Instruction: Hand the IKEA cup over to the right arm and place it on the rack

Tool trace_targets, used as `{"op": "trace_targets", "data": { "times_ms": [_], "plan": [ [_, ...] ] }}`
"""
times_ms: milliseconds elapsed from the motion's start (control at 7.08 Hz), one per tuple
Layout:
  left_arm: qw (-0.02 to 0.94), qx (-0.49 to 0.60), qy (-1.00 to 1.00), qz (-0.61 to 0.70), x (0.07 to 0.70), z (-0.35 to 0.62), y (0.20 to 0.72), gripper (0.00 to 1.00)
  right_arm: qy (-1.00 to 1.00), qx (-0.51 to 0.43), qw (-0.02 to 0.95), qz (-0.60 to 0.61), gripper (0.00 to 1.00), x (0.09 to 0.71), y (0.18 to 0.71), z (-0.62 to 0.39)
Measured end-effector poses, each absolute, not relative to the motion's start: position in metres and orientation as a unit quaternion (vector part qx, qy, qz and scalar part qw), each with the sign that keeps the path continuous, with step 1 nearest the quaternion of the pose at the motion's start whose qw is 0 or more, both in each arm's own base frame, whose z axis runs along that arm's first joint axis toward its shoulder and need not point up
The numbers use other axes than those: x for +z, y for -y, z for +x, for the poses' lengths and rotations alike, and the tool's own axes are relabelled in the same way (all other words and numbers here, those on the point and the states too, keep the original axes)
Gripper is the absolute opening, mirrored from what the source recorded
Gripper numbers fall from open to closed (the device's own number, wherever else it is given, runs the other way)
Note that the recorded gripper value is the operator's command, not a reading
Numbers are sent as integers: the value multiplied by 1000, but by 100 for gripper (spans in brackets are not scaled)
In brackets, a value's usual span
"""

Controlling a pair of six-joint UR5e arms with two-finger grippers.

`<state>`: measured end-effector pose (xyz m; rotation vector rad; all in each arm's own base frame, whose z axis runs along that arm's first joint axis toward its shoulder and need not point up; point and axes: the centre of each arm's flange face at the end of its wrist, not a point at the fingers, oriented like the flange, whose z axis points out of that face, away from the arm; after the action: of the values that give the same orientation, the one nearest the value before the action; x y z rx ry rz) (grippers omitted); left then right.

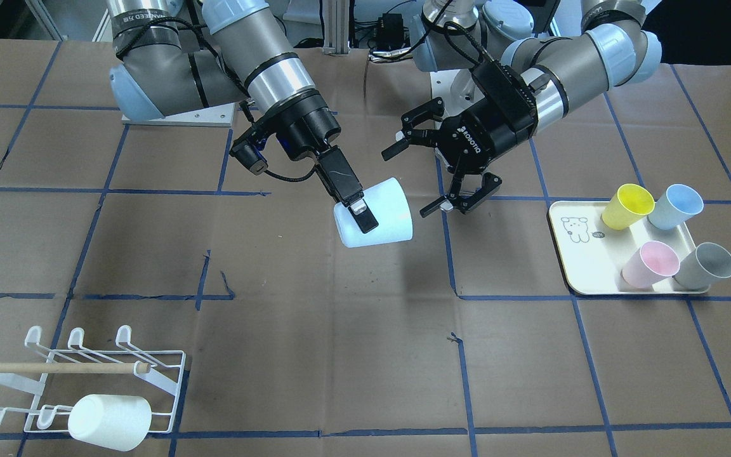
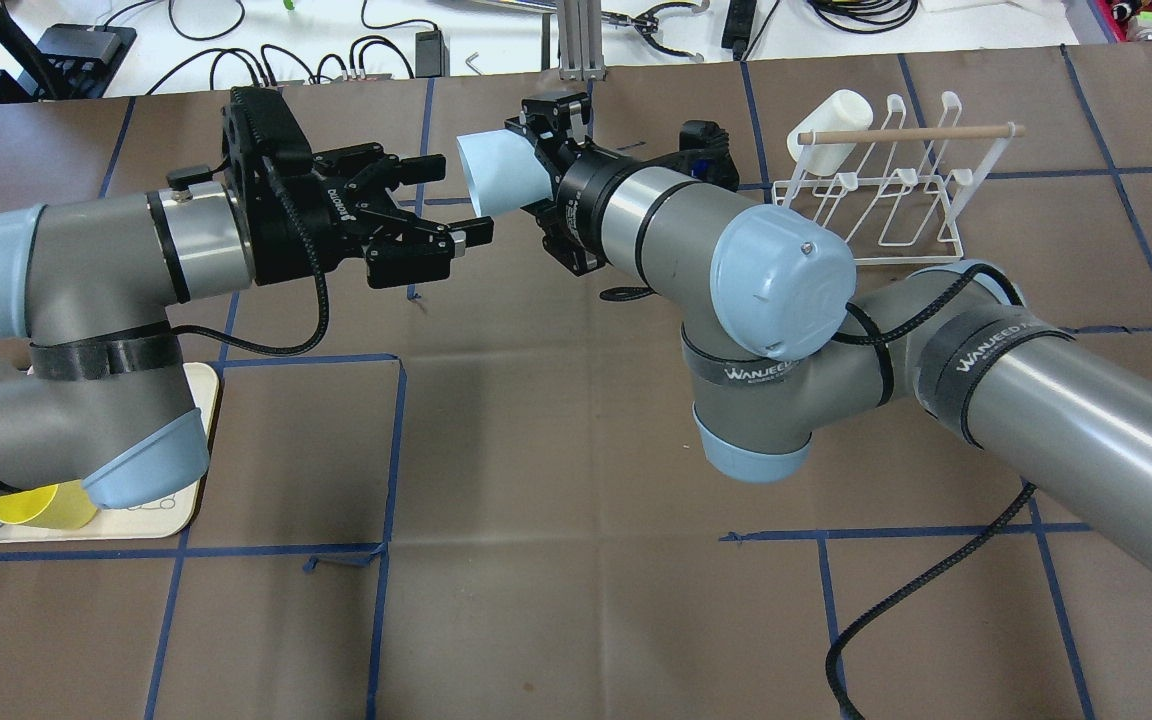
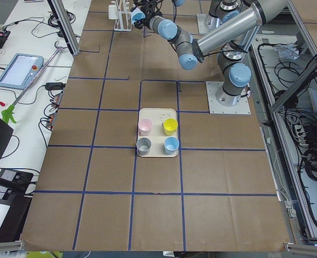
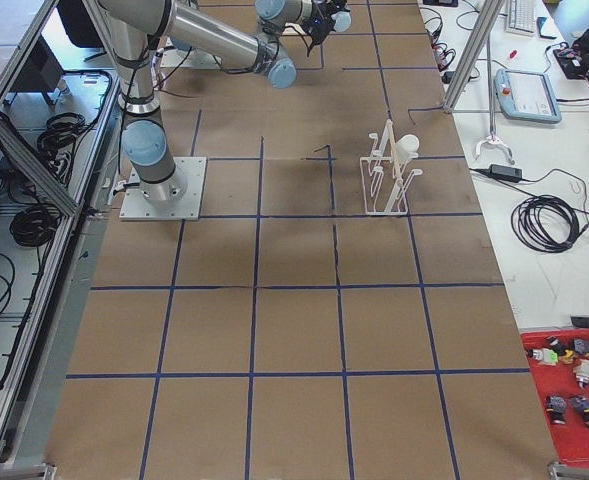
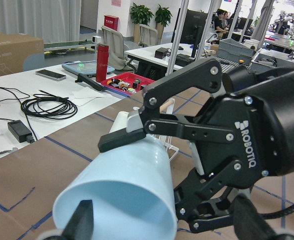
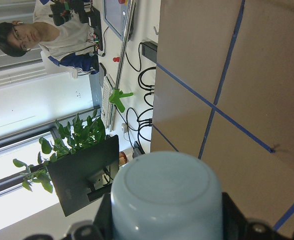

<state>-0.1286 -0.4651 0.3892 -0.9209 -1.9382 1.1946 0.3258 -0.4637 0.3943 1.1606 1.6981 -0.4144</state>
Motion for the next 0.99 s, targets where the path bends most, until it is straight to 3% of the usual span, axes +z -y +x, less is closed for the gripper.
{"op": "trace_targets", "data": {
  "times_ms": [565, 989],
  "plan": [
    [243, 442, 821, -266, 373, -52, 492, 99, -695, -261, 469, 479, 9, 401, 523, 234],
    [144, 383, 906, -106, 391, -14, 543, 99, -763, -390, 359, 369, 8, 391, 561, 143]
  ]
}}
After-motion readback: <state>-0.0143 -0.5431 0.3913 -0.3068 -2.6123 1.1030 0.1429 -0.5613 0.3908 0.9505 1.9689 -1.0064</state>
